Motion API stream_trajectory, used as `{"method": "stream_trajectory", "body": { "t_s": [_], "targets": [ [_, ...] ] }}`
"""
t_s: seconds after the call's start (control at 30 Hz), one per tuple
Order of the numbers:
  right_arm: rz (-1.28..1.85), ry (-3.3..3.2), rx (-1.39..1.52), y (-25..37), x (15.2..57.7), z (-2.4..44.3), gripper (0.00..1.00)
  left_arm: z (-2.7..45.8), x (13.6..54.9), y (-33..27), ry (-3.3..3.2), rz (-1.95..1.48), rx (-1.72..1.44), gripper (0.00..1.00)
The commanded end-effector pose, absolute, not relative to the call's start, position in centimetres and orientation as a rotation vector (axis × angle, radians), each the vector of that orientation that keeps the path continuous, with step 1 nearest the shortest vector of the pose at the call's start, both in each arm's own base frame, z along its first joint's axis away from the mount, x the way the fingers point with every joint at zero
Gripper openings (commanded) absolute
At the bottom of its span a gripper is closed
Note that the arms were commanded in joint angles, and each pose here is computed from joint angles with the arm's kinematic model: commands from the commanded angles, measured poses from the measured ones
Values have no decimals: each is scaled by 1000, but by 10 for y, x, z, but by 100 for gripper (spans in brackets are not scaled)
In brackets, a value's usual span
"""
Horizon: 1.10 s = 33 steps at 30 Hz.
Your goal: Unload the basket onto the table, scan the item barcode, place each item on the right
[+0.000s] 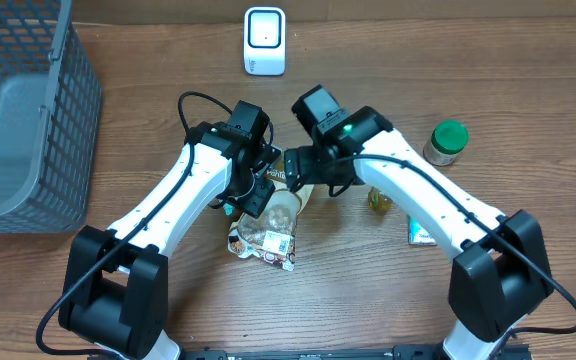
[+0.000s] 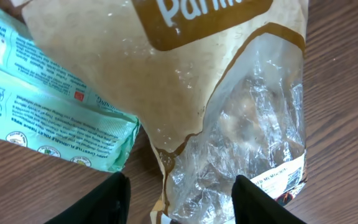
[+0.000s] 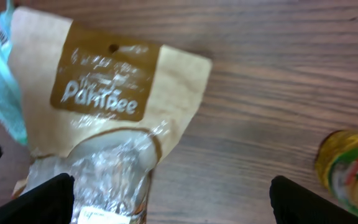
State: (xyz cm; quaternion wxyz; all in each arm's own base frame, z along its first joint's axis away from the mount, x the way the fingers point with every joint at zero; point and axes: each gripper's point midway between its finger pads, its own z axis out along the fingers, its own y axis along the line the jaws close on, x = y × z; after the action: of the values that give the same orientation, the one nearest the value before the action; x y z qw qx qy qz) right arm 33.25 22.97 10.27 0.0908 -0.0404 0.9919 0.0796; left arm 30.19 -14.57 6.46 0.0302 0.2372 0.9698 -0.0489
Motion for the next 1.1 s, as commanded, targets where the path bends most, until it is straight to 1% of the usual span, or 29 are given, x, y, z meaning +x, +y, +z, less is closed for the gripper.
{"method": "stream_trajectory", "body": {
  "t_s": [0.0,0.03,0.1,0.13,0.17,0.2,0.23,0.27,0.33,0.5,0.6,0.67,0.7,0.73,0.77,0.8,0.93,1.0,1.07],
  "targets": [
    [255,2936,-107,228,338,106,93,66,305,-142,3054,-180,472,45],
    [263,2934,-109,230,338,105,91,66,303,-140,3080,-197,396,42],
    [289,2929,-112,233,339,103,86,68,297,-142,3119,-298,325,39],
    [299,2925,-113,234,339,102,80,69,294,-147,3132,-375,314,36],
    [306,2923,-113,235,339,100,75,72,289,-153,3139,-476,321,31],
    [313,2921,-114,236,339,98,69,76,286,-158,3137,-568,343,22],
    [327,2918,-117,238,340,96,65,80,281,-164,3132,-670,376,12],
    [343,2915,-120,240,340,95,61,84,277,-168,3127,-749,397,4],
    [388,2905,-128,246,341,94,59,92,268,-175,3123,-907,405,4],
    [474,2862,-142,258,348,99,59,105,257,-189,3098,-1117,413,4],
    [483,2850,-144,260,350,100,66,104,247,-196,3120,-1124,447,4],
    [484,2848,-144,260,350,100,67,103,240,-199,3141,-1110,478,4],
    [485,2846,-144,261,351,100,73,102,237,-201,3148,-1106,495,5],
    [491,2839,-145,262,352,101,86,102,233,-204,3159,-1103,510,4],
    [494,2833,-145,262,353,101,91,100,231,-204,3170,-1090,506,5],
    [500,2824,-146,264,355,102,100,97,230,-202,3204,-1040,477,4],
    [520,2791,-148,268,361,106,100,78,232,-171,3343,-653,286,4],
    [525,2784,-148,269,363,107,99,77,236,-160,3350,-555,215,4],
    [534,2783,-151,270,362,107,92,83,243,-156,3312,-565,178,4]
  ]
}}
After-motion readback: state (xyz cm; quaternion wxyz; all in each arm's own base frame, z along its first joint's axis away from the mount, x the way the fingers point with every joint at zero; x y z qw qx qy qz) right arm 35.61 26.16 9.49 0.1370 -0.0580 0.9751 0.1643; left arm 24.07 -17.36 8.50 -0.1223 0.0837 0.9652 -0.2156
